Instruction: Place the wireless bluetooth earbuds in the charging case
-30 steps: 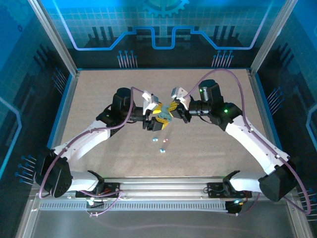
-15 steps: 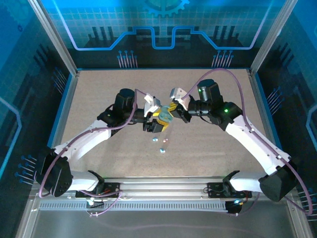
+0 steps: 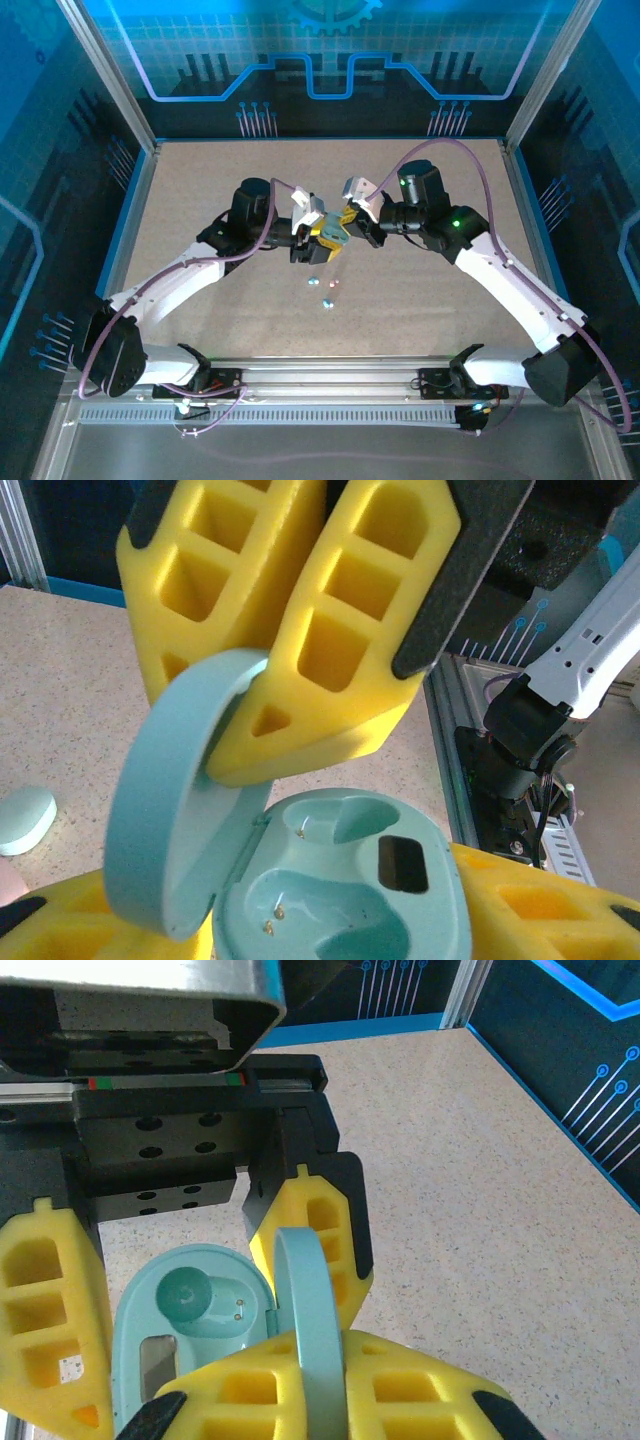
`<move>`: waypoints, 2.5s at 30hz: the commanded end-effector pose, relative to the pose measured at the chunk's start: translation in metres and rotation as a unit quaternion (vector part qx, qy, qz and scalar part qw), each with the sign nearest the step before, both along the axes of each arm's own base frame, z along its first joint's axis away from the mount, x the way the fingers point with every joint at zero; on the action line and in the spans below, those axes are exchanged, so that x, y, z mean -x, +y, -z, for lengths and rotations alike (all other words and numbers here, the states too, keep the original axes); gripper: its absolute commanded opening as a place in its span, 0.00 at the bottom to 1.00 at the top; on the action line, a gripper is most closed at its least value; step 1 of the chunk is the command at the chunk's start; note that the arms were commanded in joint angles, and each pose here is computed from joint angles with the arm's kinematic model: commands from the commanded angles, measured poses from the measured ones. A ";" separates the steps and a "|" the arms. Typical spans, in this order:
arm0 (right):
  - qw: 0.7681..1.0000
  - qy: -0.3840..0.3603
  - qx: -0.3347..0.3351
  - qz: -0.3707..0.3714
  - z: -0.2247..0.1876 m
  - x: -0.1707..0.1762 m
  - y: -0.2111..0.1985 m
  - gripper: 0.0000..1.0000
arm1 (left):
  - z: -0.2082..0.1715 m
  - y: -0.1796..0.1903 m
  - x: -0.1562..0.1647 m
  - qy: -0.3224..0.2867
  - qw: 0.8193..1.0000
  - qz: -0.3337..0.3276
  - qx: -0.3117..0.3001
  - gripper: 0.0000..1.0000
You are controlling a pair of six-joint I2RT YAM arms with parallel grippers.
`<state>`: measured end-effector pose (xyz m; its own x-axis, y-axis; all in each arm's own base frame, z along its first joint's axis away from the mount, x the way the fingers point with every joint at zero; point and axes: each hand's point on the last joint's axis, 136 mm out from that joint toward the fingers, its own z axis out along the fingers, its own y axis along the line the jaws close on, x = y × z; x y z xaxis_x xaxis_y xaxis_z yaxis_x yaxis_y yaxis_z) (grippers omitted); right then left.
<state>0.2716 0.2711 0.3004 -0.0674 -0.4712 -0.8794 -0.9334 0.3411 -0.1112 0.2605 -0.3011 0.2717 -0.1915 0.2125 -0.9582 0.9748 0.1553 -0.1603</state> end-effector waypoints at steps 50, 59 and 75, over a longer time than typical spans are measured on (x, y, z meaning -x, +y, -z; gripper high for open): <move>0.947 0.203 -0.119 0.220 -0.037 -0.044 -0.077 0.49 | -0.022 0.024 -0.046 -0.037 0.986 -0.139 0.085 0.34; 0.998 0.040 -0.028 0.032 -0.016 0.001 -0.013 0.55 | -0.039 0.014 -0.025 -0.021 0.991 -0.061 0.119 0.34; 0.997 0.028 -0.037 0.064 -0.025 -0.024 -0.009 0.55 | -0.041 0.008 -0.010 -0.010 0.993 -0.007 0.116 0.35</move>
